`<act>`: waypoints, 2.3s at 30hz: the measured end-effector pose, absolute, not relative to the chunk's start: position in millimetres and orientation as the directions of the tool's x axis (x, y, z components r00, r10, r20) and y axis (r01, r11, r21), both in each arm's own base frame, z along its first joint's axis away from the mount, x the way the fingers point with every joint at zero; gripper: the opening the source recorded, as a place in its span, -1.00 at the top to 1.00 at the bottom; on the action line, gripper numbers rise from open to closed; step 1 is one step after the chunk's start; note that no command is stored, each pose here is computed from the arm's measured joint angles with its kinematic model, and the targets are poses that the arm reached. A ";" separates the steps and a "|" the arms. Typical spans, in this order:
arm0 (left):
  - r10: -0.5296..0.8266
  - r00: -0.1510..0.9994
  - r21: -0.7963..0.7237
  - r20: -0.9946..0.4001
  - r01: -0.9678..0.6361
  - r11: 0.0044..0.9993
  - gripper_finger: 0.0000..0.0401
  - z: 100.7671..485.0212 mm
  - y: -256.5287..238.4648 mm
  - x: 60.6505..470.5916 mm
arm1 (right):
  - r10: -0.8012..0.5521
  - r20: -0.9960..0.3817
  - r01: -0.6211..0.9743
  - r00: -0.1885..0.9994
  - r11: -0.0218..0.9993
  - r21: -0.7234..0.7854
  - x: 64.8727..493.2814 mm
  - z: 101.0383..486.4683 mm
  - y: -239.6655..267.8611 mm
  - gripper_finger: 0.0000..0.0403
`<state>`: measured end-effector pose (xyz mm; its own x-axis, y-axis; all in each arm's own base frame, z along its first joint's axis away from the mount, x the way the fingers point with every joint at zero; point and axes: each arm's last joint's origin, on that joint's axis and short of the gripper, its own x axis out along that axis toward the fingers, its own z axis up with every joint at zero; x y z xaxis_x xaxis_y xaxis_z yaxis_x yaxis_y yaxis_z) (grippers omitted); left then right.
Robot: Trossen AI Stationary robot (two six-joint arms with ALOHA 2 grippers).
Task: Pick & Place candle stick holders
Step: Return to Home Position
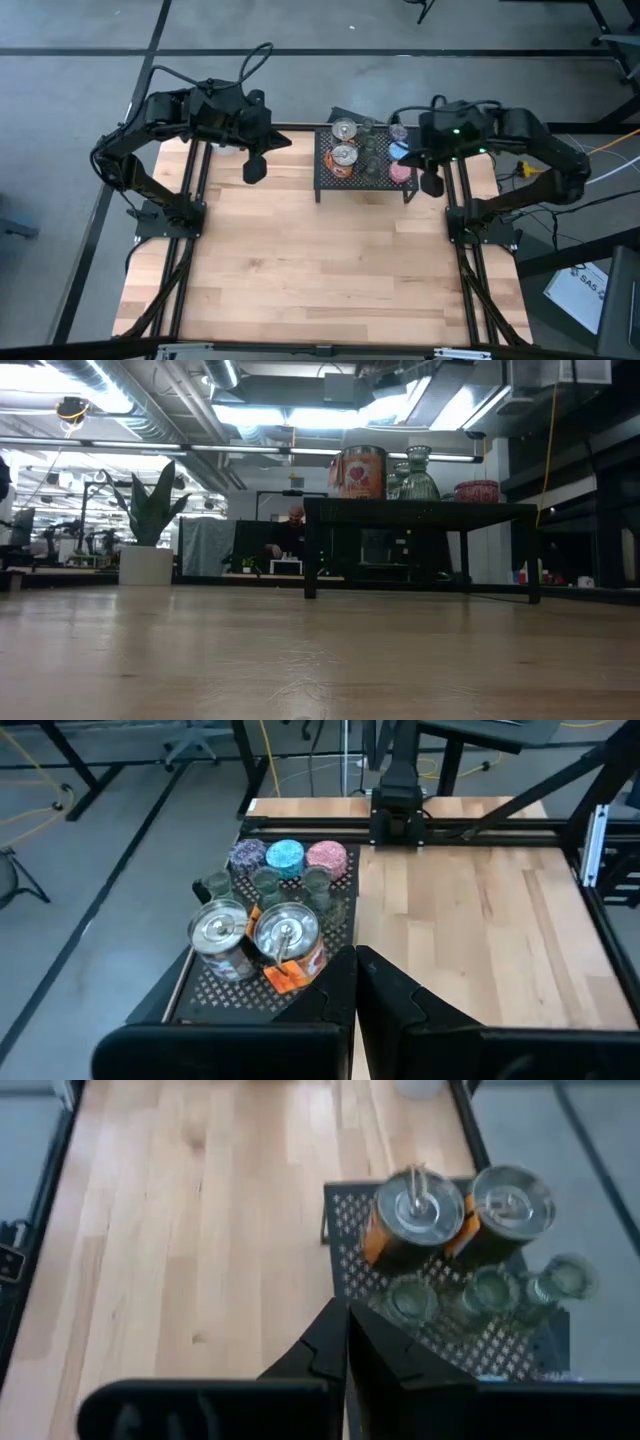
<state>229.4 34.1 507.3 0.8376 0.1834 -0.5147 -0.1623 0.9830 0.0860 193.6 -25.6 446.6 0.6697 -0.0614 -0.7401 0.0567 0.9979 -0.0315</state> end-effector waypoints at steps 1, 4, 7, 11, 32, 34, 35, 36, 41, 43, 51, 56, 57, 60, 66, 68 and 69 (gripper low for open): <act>0.180 0.839 0.089 -0.514 -0.157 0.984 0.99 506.8 34.2 231.5 | -0.065 -0.729 0.056 0.682 0.998 -0.036 189.1 446.6 -25.8 0.92; 0.147 0.849 0.077 -0.507 -0.125 0.989 0.99 505.4 34.2 238.8 | -0.044 -0.684 0.032 0.728 0.999 -0.030 178.5 441.7 -24.2 0.92; 0.097 0.863 0.061 -0.495 -0.077 0.995 0.99 506.3 33.0 240.9 | -0.021 -0.642 0.006 0.767 1.000 -0.027 170.1 430.2 -22.2 0.92; 0.026 0.876 0.057 -0.482 0.002 0.998 0.99 498.8 32.6 252.3 | -0.020 -0.622 0.002 0.783 1.000 -0.030 160.5 408.0 -20.7 0.92; -0.058 0.884 -0.125 -0.464 -0.001 0.992 0.99 475.1 71.7 262.9 | -0.014 -0.493 -0.016 0.870 0.998 -0.057 122.3 314.3 -20.6 0.92; -0.046 0.884 -0.151 -0.465 -0.028 0.988 0.99 475.1 74.7 262.0 | -0.089 -0.453 0.062 0.887 0.995 -0.074 120.0 305.8 -23.5 0.92; -0.044 0.884 -0.159 -0.465 -0.035 0.987 0.99 475.0 75.4 261.8 | -0.118 -0.428 0.094 0.896 0.993 -0.076 119.0 301.4 -24.6 0.92; -0.040 0.884 -0.164 -0.466 -0.041 0.986 0.99 475.0 76.3 261.5 | -0.145 -0.396 0.124 0.907 0.989 -0.078 118.3 297.8 -25.6 0.92; -0.025 0.884 -0.188 -0.467 -0.071 0.980 0.99 474.9 80.1 260.4 | -0.201 -0.161 0.200 0.966 0.980 -0.019 120.3 287.9 -27.8 0.92; -0.020 0.884 -0.195 -0.467 -0.080 0.978 0.99 474.9 81.1 260.1 | -0.195 -0.104 0.196 0.975 0.981 -0.003 122.3 283.3 -27.6 0.92; 0.041 0.879 -0.165 -0.476 -0.135 0.977 0.99 474.7 83.1 259.8 | -0.136 -0.103 0.142 0.985 0.988 0.062 128.8 260.4 -21.2 0.97; 0.039 0.874 -0.162 -0.483 -0.134 0.978 0.99 472.7 83.9 262.1 | -0.081 -0.091 0.092 0.993 0.988 0.127 132.1 243.4 -14.7 0.97; 0.039 0.874 -0.162 -0.484 -0.134 0.978 0.99 472.4 84.0 262.5 | -0.067 -0.069 0.075 0.995 0.989 0.126 133.0 240.6 -12.9 0.97; 0.040 0.870 -0.174 -0.491 -0.143 0.974 0.99 470.9 84.8 264.2 | -0.033 -0.007 0.034 0.999 0.995 0.089 134.1 232.3 -8.4 0.97; 0.039 0.869 -0.188 -0.493 -0.150 0.971 0.99 470.7 84.7 264.2 | -0.015 0.009 0.015 1.000 0.999 0.040 129.3 223.9 -6.3 0.97; 0.039 0.869 -0.195 -0.493 -0.154 0.969 0.99 470.7 84.8 264.2 | 0.012 0.028 -0.013 1.000 0.999 0.039 127.2 225.6 -5.3 0.97; 0.039 0.869 -0.197 -0.493 -0.155 0.968 0.99 470.7 84.8 264.2 | 0.023 0.035 -0.024 0.999 0.999 0.038 126.0 226.3 -4.9 0.97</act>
<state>264.2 84.8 470.7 0.8691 0.0393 -0.4930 -0.1554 0.9680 -0.1969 126.0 -4.9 226.3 0.9991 0.0227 0.0354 -0.0241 0.9990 0.0383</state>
